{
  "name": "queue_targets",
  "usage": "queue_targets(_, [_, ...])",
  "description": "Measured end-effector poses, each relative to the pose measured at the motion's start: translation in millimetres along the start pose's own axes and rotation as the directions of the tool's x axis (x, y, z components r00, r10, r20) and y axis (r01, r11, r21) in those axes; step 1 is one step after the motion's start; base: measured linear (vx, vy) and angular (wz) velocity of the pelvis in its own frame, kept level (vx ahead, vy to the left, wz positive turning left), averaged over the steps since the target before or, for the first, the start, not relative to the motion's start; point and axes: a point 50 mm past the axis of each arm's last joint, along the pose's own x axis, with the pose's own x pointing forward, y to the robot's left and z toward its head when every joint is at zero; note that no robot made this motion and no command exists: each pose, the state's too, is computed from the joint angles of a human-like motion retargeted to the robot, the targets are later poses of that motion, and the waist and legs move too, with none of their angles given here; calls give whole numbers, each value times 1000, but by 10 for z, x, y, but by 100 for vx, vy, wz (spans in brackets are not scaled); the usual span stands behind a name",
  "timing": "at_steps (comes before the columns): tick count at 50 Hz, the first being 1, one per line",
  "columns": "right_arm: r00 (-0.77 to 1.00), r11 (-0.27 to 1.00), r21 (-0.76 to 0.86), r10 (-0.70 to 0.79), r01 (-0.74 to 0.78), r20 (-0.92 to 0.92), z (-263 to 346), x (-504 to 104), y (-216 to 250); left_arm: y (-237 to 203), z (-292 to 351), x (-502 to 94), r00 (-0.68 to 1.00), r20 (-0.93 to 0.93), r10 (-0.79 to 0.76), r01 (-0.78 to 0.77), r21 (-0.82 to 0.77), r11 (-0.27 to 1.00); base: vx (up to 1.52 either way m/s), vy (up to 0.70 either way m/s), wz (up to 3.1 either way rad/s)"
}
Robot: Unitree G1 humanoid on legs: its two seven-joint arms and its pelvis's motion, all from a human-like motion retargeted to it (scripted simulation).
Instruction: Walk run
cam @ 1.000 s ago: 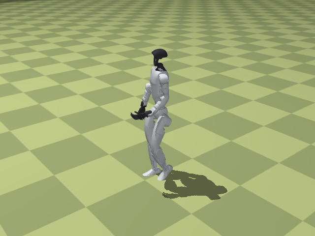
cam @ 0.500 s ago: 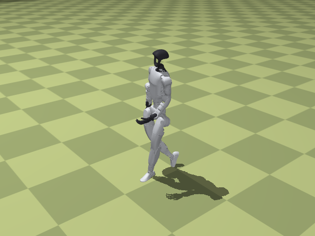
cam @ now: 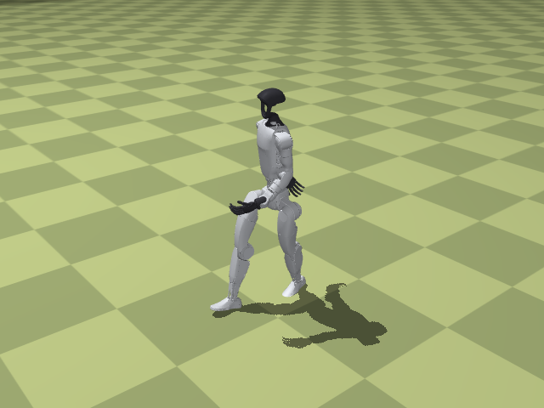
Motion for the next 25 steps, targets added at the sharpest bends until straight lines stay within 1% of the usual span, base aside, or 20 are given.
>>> queue_targets(5, [995, 997, -22, -66, 68, 78, 288, -42, -68, 40, -237, -222, 996, -78, 36, -39, -43, 998, 97, -40, 57])
queue_targets(7, [984, 993, -43, -107, 114, 141, 530, -99, -129, 24, -321, -297, 993, -104, 50, -56, -49, 997, 80, -26, 2])
queue_targets(11, [920, 954, -104, -239, 283, 310, 1207, -345, -286, 41, -336, -331, 991, -111, 69, -73, -34, 997, 80, -29, 15])
queue_targets(15, [774, 883, -99, -342, 458, 533, 1973, -769, -390, 44, -287, -284, 993, -109, 35, -37, -13, 999, 64, -25, 5])
queue_targets(20, [543, 820, -65, -316, 569, 778, 2755, -1468, -415, 58, -177, -230, 998, -52, 32, -32, -5, 999, 69, -17, -83])
queue_targets(25, [339, 789, 7, -273, 614, 900, 3156, -2080, -444, 13, -160, -162, 999, -30, 35, -35, -27, 999, 69, -10, -19])
